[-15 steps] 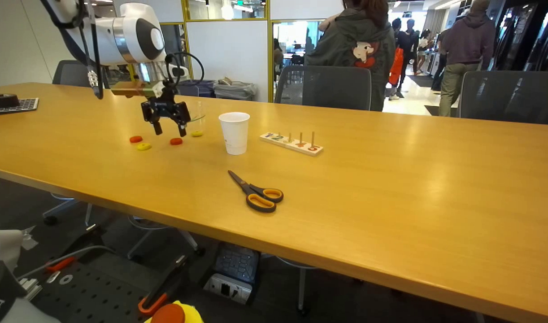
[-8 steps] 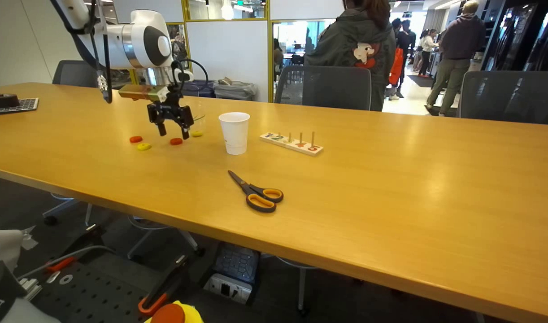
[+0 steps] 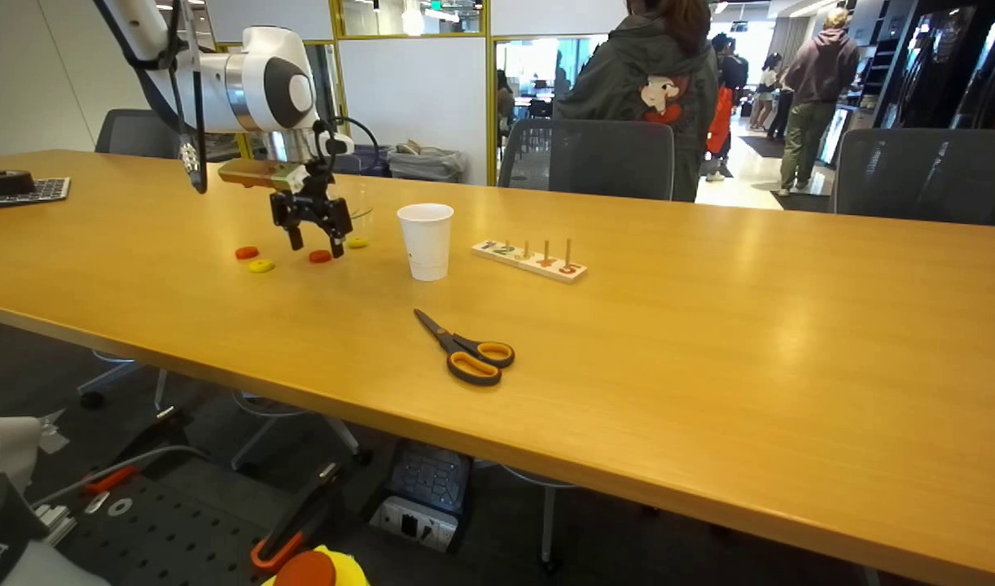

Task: Put the orange rings inside the white cup, place the yellow rings inside the clear cup

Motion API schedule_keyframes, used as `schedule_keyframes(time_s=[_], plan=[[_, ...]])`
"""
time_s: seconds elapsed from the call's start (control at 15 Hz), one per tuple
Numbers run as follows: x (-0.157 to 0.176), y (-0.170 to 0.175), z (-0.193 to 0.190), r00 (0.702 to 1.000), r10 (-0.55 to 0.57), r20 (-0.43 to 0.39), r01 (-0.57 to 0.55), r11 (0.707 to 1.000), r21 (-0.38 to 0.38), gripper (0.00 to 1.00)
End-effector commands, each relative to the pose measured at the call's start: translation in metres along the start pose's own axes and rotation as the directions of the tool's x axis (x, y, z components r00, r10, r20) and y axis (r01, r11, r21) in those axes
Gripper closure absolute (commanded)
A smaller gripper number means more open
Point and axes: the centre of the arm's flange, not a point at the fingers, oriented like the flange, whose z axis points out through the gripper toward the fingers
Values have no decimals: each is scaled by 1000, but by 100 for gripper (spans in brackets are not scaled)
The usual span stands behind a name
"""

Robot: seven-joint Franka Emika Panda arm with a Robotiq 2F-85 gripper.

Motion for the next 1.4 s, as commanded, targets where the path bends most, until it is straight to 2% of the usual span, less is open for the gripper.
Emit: schedule_keyframes(time_s=[0.0,0.4,0.47,0.53,0.6,1.0,1.33], plan=[[9,-5,2,1000,3,-19,-3,1000,19,0],[12,-8,4,1000,0,-29,1,1000,15,0],[12,-7,4,999,0,-34,0,1000,14,25],[13,-7,4,999,-1,-38,2,1000,13,27],[12,-7,5,999,-2,-38,3,1000,12,34],[12,-2,3,999,6,-35,-6,1000,1,81],[2,13,-8,1000,2,8,-2,999,-45,80]])
